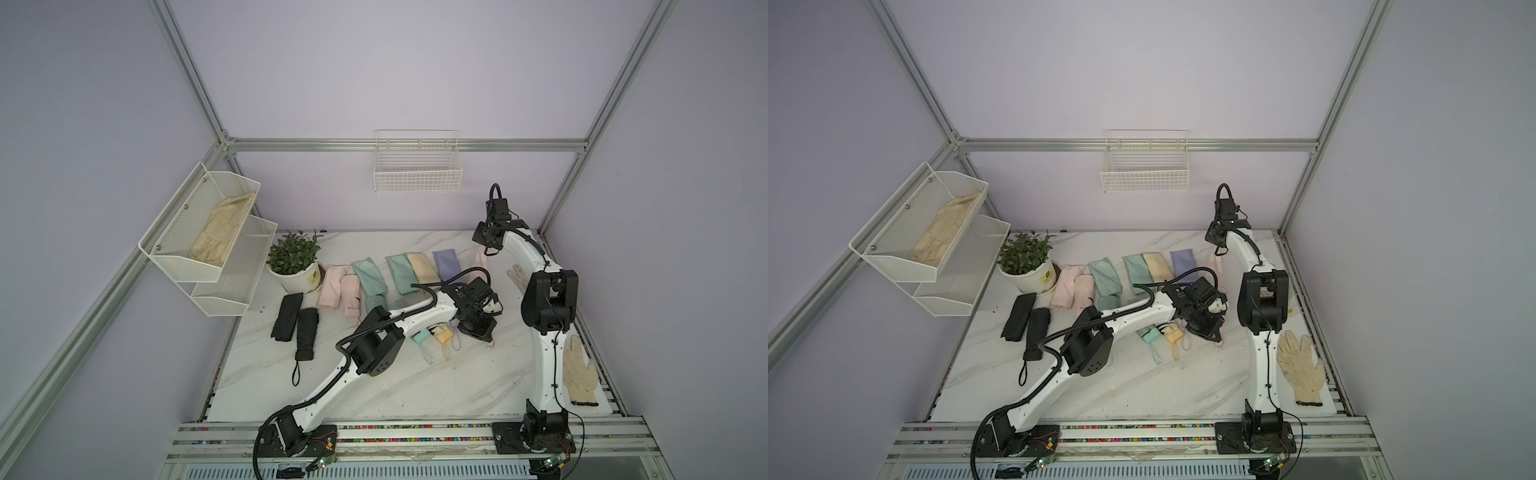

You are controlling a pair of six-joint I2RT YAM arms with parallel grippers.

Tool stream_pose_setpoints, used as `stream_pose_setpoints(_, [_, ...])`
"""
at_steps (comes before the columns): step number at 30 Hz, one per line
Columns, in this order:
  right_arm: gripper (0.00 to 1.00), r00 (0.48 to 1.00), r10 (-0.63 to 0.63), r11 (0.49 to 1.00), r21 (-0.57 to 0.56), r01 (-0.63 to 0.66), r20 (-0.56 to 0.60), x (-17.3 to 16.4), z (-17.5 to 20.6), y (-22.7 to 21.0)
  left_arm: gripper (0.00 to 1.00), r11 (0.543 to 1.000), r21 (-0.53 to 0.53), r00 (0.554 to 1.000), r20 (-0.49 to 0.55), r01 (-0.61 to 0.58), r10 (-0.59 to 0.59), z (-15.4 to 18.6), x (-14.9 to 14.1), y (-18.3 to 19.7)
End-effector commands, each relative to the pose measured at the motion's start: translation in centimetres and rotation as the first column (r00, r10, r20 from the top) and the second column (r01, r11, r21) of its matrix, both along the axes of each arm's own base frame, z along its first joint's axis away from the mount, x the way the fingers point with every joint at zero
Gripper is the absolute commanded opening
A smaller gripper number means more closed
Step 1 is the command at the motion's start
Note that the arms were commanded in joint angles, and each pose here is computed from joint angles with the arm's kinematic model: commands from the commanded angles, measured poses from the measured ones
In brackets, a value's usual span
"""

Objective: Take umbrellas out of sleeves
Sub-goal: Place the umbrella sleeve at the center of the board.

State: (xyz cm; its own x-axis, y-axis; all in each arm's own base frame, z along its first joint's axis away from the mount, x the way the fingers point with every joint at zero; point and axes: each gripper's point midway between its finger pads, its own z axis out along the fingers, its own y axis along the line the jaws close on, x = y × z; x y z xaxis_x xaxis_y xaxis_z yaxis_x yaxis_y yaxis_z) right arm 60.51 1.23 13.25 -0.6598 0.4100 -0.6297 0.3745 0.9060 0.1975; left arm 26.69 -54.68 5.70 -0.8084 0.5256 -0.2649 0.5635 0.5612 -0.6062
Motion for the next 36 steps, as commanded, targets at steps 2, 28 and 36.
stream_pose_setpoints(2, [0.00,0.997,-0.005,1.000,-0.028,0.007,0.083,0.7,3.5,-0.6,0.48,0.998,-0.062,0.999,0.035,0.002,0.000,3.3,0.8,-0.6])
stream_pose_setpoints(28, [0.24,0.998,0.046,0.999,0.019,-0.047,0.044,2.5,-0.5,0.7,0.66,0.953,-0.160,0.911,0.286,-0.259,0.296,19.0,6.1,15.9])
stream_pose_setpoints(36, [0.49,0.992,0.071,0.995,0.058,-0.078,0.109,1.9,1.9,1.5,0.66,0.933,-0.172,0.891,0.285,-0.315,0.353,18.3,4.7,18.8])
